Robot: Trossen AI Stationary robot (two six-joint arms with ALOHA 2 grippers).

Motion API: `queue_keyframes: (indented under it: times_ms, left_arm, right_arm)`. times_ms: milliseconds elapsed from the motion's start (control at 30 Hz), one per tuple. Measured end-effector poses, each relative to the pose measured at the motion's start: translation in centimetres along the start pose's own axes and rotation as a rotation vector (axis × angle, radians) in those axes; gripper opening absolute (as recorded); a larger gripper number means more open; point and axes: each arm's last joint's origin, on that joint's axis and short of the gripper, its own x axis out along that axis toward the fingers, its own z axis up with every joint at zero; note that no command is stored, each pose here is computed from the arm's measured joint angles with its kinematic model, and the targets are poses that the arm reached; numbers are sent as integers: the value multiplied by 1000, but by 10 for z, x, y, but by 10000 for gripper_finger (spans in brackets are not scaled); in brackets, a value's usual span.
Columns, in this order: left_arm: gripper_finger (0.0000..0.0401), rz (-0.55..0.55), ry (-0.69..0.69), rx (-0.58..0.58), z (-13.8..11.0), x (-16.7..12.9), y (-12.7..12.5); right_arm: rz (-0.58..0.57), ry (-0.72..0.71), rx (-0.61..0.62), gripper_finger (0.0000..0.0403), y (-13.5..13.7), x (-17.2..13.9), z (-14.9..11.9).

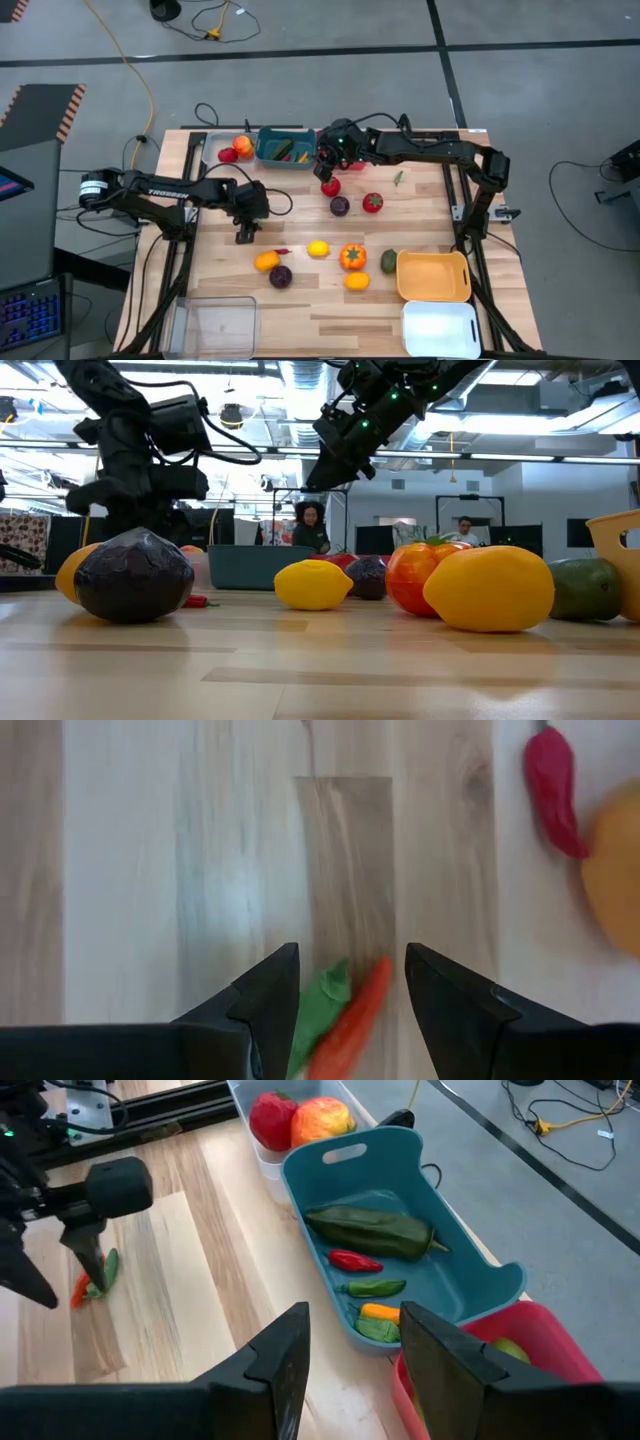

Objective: Sort produce into baskets
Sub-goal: Put the green chili pepper into the blue bin

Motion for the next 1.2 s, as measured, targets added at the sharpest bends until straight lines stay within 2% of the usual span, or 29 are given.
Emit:
queue_keyframes:
  times_ms: [233,1200]
  left_arm:
    - [162,13,-3,-1,-6,5,0]
    - [6,8,-18,2,-8,8,0]
  right_arm:
    - [0,0,0,182,0,0,0]
    - [0,0,0,182,0,0,0]
